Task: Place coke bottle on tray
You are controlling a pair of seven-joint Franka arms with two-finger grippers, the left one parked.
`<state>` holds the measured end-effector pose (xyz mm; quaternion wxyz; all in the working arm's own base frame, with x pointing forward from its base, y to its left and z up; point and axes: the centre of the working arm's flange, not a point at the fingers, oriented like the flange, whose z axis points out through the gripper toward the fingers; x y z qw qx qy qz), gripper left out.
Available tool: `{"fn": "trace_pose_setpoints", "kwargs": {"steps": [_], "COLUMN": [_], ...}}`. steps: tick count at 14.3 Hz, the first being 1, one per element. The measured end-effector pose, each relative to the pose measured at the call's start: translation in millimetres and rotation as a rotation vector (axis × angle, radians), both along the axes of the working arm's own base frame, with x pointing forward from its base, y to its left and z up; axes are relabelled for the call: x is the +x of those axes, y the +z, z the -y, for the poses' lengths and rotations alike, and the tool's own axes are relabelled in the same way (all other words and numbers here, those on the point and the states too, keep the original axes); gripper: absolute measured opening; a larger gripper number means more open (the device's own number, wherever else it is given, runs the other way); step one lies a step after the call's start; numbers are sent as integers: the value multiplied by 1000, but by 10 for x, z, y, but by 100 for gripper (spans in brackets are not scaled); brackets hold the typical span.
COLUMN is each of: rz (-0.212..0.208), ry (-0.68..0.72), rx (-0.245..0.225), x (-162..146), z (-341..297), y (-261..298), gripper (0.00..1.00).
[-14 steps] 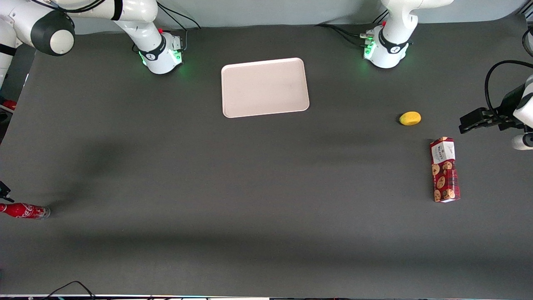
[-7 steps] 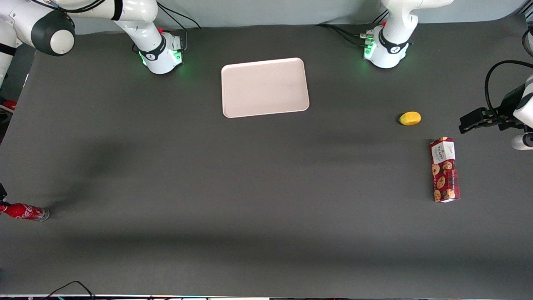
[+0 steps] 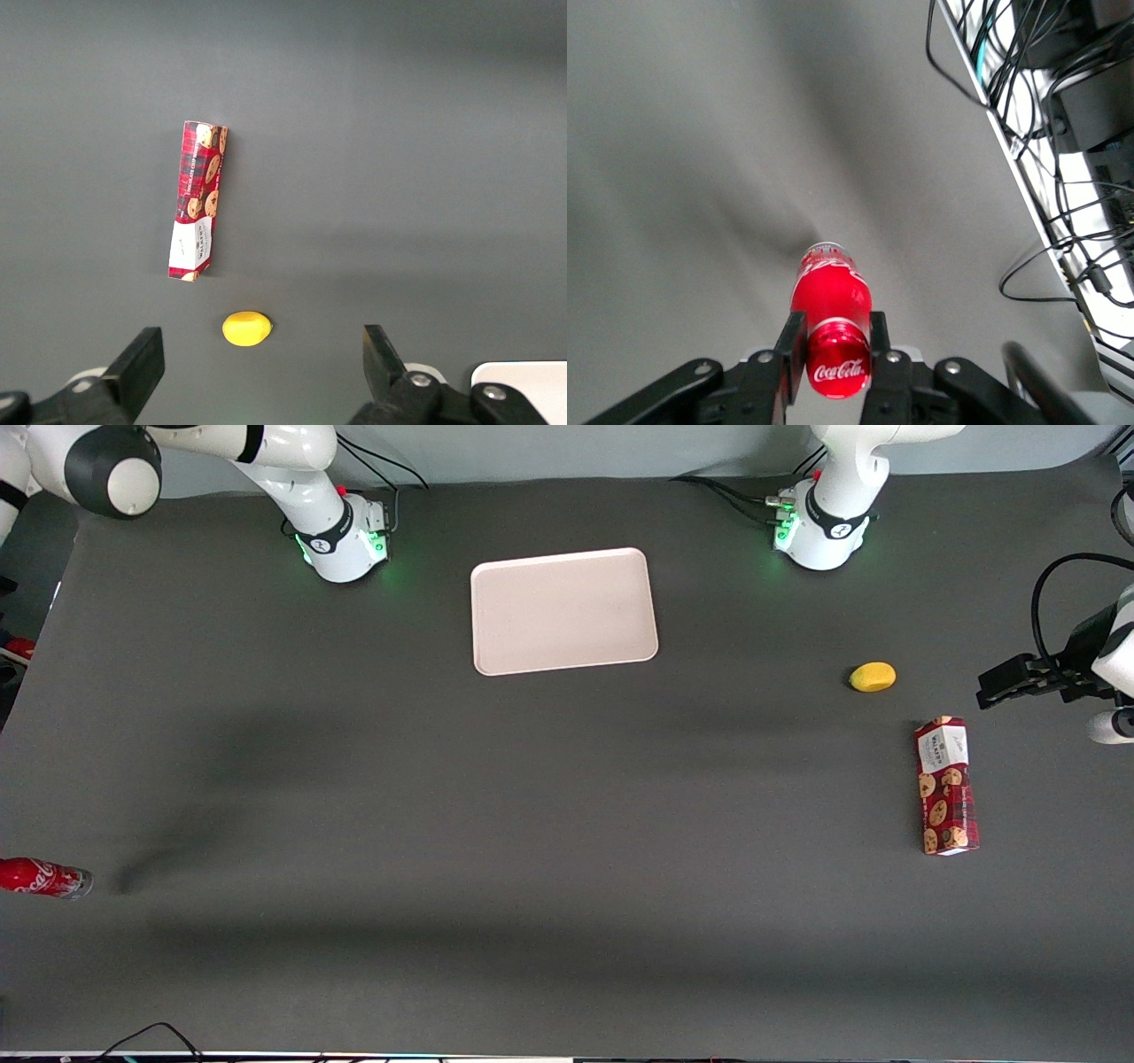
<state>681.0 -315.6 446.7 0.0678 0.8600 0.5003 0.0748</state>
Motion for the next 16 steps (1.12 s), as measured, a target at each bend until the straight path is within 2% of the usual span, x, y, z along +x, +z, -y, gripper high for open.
{"fn": "trace_pose_setpoints", "kwargs": {"steps": [5, 8, 11, 14, 16], "rz": [-72, -146, -215, -249, -266], "ry": [-180, -362, -535, -699, -812], "rx": [46, 58, 87, 84, 64], "x": [-317, -589, -935, -1337, -1611], "z": [-839, -1502, -2529, -3513, -4118], "y": [880, 1350, 1843, 2187, 2273], "gripper": [33, 33, 33, 33, 33]}}
